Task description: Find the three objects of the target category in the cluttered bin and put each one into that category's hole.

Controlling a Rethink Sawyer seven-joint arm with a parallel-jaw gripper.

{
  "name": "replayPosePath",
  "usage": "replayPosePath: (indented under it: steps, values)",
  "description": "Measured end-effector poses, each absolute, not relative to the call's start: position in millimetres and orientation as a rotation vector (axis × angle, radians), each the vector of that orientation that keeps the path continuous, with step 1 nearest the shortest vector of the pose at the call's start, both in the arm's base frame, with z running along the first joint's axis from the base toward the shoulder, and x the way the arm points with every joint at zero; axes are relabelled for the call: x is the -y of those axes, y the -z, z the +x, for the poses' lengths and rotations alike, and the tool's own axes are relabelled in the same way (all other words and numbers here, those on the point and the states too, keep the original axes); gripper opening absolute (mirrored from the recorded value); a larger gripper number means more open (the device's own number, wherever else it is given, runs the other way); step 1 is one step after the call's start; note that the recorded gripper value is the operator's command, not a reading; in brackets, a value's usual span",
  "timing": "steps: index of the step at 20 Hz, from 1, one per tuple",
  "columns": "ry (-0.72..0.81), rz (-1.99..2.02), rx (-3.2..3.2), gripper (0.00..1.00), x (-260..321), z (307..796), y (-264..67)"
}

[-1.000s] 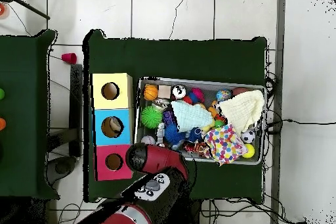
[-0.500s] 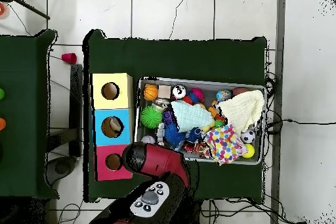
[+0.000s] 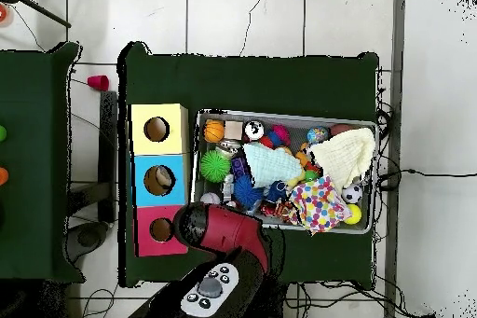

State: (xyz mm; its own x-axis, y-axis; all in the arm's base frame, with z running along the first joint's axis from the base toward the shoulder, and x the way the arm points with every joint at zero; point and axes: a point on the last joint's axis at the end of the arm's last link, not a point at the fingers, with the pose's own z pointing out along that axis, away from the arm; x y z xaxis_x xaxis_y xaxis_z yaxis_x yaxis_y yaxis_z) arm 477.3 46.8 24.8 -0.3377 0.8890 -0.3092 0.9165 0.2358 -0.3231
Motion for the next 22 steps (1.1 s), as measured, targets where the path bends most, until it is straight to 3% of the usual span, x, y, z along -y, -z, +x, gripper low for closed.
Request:
replayPosePath:
  steps: [14, 21, 22]
  values:
    - [0.713, 1.786, -2.428, 1.00, -44, 474, -17]
    - [0.534, 1.884, -2.451, 1.00, -36, 501, -26]
    - [0.444, 1.911, -2.466, 1.00, -31, 515, -32]
